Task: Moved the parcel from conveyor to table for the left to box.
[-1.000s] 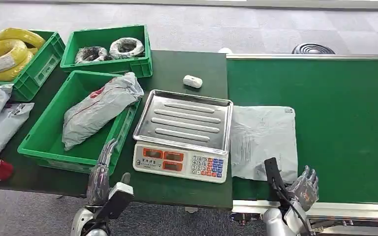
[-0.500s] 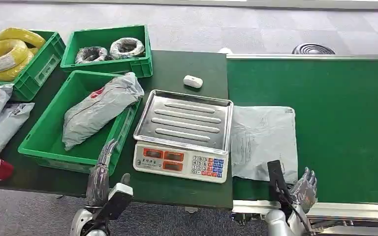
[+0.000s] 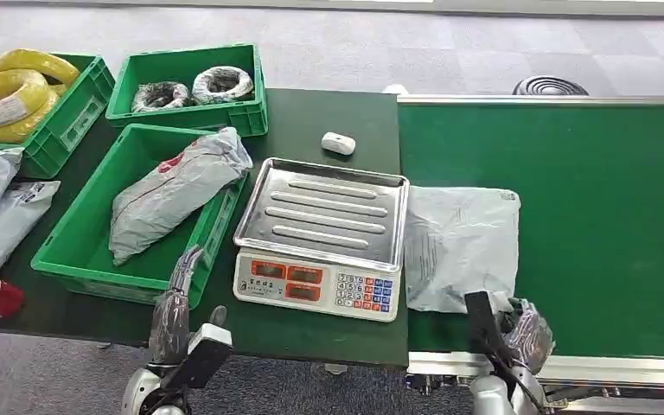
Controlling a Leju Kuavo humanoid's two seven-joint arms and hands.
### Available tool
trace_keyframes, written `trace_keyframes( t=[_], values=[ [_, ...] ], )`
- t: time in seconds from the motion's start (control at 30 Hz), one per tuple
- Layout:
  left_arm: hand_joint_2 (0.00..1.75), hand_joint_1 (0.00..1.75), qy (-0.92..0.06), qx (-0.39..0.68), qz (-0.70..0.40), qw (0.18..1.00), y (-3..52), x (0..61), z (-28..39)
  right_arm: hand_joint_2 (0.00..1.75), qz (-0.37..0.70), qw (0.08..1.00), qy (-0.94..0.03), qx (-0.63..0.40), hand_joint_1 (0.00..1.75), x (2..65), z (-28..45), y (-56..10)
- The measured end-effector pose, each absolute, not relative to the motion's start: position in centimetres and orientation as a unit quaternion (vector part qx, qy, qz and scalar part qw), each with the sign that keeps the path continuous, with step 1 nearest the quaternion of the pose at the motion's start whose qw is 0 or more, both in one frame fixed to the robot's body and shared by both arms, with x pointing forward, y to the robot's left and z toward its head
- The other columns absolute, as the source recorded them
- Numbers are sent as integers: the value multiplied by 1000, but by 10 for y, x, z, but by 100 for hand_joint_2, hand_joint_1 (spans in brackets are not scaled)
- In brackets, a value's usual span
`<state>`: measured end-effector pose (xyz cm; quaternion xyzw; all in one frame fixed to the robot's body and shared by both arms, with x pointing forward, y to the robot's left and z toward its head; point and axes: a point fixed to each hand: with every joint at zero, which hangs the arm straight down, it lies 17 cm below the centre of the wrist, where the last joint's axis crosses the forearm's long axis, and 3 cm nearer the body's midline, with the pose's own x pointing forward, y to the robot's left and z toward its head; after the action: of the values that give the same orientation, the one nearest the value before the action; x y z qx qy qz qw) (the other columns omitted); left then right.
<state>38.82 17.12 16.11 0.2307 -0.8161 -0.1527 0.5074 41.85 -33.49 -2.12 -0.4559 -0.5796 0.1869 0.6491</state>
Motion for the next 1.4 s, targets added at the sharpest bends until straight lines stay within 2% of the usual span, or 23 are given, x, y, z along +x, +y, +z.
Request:
trace_keyframes(
  t=[0.1, 0.13, 0.17, 0.47, 0.67, 0.87, 1.13, 1.4],
  values=[
    [0, 0, -817, 233, -151, 506, 172, 388, 160, 175, 166, 624, -615, -452, 168, 423, 0, -323],
    [0, 0, -817, 233, -151, 505, 173, 388, 161, 175, 158, 617, -624, -452, 173, 424, 7, -321],
    [0, 0, -817, 234, -151, 505, 173, 388, 160, 175, 150, 610, -632, -453, 168, 424, 13, -319],
    [0, 0, -818, 241, -149, 501, 178, 386, 157, 175, 104, 558, -681, -463, 169, 412, 63, -312],
    [0, 0, -816, 243, -152, 502, 179, 384, 153, 175, 71, 476, -730, -485, 169, 397, 139, -311],
    [0, 0, -816, 244, -153, 501, 180, 384, 151, 175, 59, 421, -759, -493, 171, 386, 186, -306],
    [0, 0, -822, 231, -160, 495, 170, 382, 148, 175, 5, 229, -805, -547, 173, 344, 338, -311],
    [0, 0, -824, 227, -161, 494, 168, 388, 151, 175, -17, 148, -821, -551, 175, 341, 400, -299]
  ],
)
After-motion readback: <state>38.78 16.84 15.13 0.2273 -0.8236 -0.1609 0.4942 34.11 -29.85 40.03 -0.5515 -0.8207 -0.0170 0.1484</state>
